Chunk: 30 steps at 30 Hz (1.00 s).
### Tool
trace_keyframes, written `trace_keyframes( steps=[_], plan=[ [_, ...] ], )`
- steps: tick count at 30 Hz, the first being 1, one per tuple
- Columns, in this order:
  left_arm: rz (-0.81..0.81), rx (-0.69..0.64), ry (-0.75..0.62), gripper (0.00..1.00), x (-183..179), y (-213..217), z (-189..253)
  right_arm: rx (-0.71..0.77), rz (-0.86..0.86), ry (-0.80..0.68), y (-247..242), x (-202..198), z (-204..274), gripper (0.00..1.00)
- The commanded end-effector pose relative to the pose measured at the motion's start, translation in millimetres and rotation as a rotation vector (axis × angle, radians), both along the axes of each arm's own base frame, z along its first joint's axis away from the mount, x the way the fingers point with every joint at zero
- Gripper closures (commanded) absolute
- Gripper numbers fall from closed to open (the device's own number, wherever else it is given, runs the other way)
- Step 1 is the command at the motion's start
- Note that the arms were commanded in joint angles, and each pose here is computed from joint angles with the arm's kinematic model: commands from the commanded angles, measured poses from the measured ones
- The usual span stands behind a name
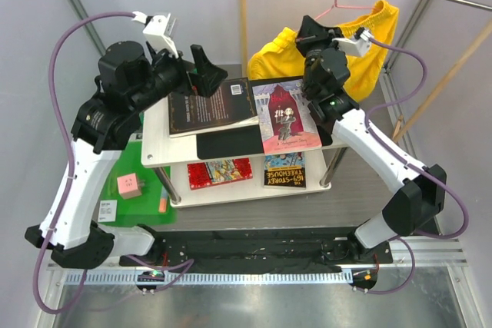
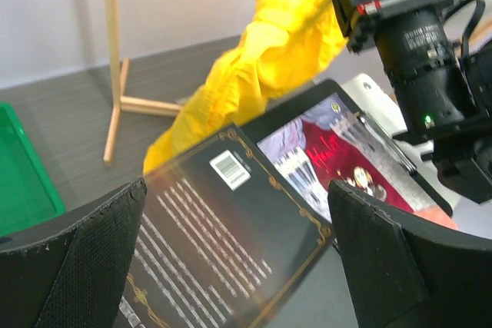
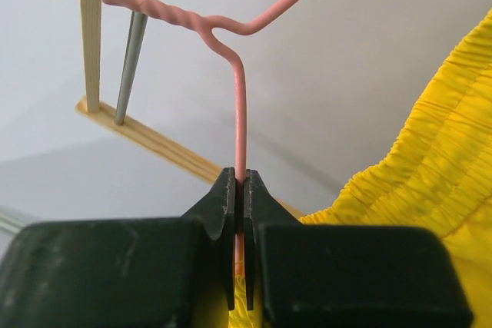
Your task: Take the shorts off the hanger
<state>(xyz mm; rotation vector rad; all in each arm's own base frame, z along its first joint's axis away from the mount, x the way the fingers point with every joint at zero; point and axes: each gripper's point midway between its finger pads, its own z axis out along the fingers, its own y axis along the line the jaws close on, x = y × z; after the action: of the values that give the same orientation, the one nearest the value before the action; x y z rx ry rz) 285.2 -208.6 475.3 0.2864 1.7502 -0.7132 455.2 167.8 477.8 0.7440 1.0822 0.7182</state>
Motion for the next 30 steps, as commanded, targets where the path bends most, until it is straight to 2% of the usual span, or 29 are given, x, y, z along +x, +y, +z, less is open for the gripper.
trace_keyframes(
  steps=[1,8,11,14,20,25,26,28,30],
  plan=[
    [-0.064,0.012,-0.156,0.00,8,-6,38,0.321,-0.063,-0.183,-41,-41,73,0.99],
    [-0.130,0.106,-0.115,0.00,57,-31,16,0.431,0.020,-0.226,-36,-48,92,0.99],
    [-0.171,0.116,-0.151,0.01,66,-41,15,0.460,0.020,-0.213,-39,-51,96,0.99],
    [-0.233,0.104,-0.200,0.01,69,-53,17,0.482,0.033,-0.217,-40,-56,102,0.99],
    [-0.361,0.077,-0.215,0.02,68,-73,17,0.512,0.048,-0.235,-43,-63,111,0.99],
    [-0.385,0.048,-0.175,0.02,74,-82,4,0.552,0.065,-0.236,-42,-64,115,0.99],
    [-0.389,0.040,-0.169,0.04,75,-84,2,0.563,0.069,-0.239,-43,-64,116,0.99],
    [-0.392,0.032,-0.159,0.18,79,-87,-3,0.587,0.085,-0.247,-41,-65,116,0.99],
    [-0.376,0.036,-0.149,0.22,85,-88,-8,0.593,0.091,-0.250,-41,-65,115,0.99]
  ],
)
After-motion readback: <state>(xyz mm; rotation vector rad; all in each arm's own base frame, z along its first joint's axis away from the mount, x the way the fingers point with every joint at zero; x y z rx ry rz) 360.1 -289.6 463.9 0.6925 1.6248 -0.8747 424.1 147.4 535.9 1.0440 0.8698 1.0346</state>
